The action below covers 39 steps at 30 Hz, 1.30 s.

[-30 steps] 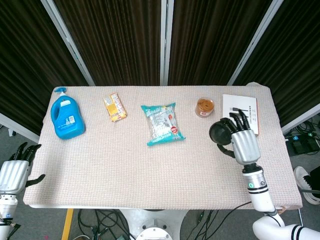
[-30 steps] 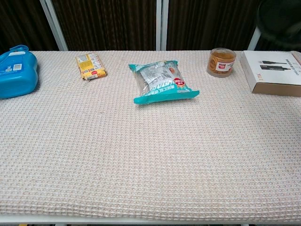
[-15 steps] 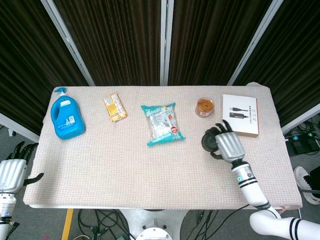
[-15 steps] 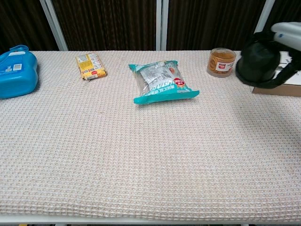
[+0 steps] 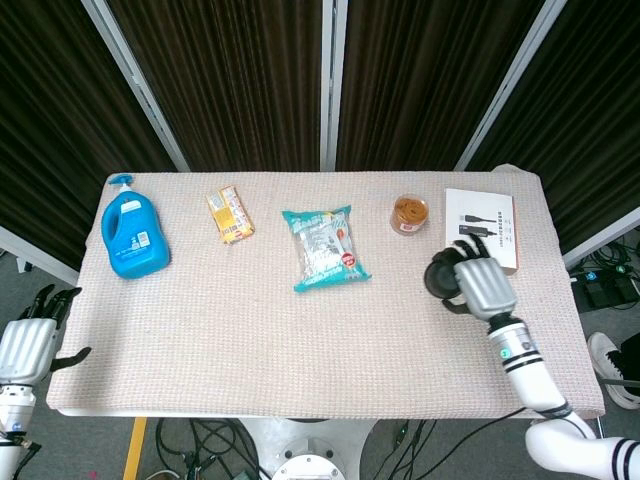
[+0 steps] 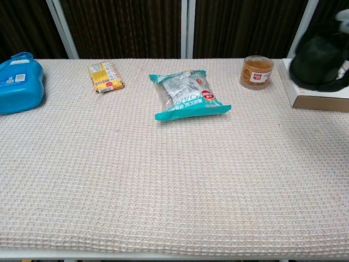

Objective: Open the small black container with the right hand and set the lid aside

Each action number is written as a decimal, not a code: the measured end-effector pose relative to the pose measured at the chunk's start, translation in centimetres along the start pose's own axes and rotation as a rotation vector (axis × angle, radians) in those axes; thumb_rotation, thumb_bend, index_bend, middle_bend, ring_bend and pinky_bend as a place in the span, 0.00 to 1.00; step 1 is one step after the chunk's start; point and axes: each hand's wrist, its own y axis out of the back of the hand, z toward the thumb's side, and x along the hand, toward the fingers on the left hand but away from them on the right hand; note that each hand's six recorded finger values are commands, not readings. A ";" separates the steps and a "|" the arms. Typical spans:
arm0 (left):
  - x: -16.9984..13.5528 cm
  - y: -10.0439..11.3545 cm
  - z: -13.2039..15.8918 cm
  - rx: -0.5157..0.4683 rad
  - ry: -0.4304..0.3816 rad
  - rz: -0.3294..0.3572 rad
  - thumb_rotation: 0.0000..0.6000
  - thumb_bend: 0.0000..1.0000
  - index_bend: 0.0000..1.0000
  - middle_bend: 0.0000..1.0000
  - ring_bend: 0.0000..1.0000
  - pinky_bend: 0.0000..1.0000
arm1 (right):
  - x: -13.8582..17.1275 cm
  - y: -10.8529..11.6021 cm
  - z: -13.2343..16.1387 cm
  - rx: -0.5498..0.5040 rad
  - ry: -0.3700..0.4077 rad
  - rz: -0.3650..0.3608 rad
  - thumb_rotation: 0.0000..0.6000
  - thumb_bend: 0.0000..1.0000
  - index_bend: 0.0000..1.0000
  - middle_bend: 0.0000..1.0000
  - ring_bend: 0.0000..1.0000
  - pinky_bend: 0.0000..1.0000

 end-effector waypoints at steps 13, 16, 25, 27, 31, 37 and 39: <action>0.3 0.6 -0.1 0.008 0.010 0.007 1.00 0.13 0.14 0.18 0.08 0.32 | -1.5 -6.1 11.3 -0.155 0.243 0.139 1.00 0.20 0.43 0.47 0.13 0.00; 0.4 -0.1 0.0 0.004 0.005 -0.010 1.00 0.13 0.14 0.18 0.08 0.32 | -1.1 -4.8 8.1 -0.138 0.172 0.087 1.00 0.20 0.43 0.47 0.13 0.00; 0.1 0.0 -0.1 0.010 0.003 -0.006 1.00 0.13 0.14 0.18 0.08 0.32 | 0.7 -1.1 0.4 -0.067 0.047 0.021 1.00 0.20 0.43 0.47 0.13 0.00; 0.1 0.2 -0.3 0.011 0.010 -0.004 1.00 0.13 0.14 0.18 0.08 0.32 | -0.1 -2.7 3.3 -0.082 0.114 0.056 1.00 0.20 0.44 0.47 0.13 0.00; 0.2 0.5 -0.6 0.015 0.022 -0.003 1.00 0.13 0.14 0.18 0.08 0.32 | -1.1 -5.8 11.0 -0.110 0.274 0.106 1.00 0.20 0.44 0.47 0.13 0.00; 0.4 -0.1 -0.2 0.006 0.008 -0.009 1.00 0.13 0.14 0.18 0.08 0.32 | -0.7 -5.9 11.5 -0.110 0.269 0.081 1.00 0.20 0.44 0.47 0.13 0.00; 0.4 -0.3 0.0 0.007 -0.001 -0.008 1.00 0.13 0.14 0.18 0.08 0.32 | -0.4 -4.6 7.6 -0.070 0.191 0.054 1.00 0.20 0.44 0.47 0.13 0.00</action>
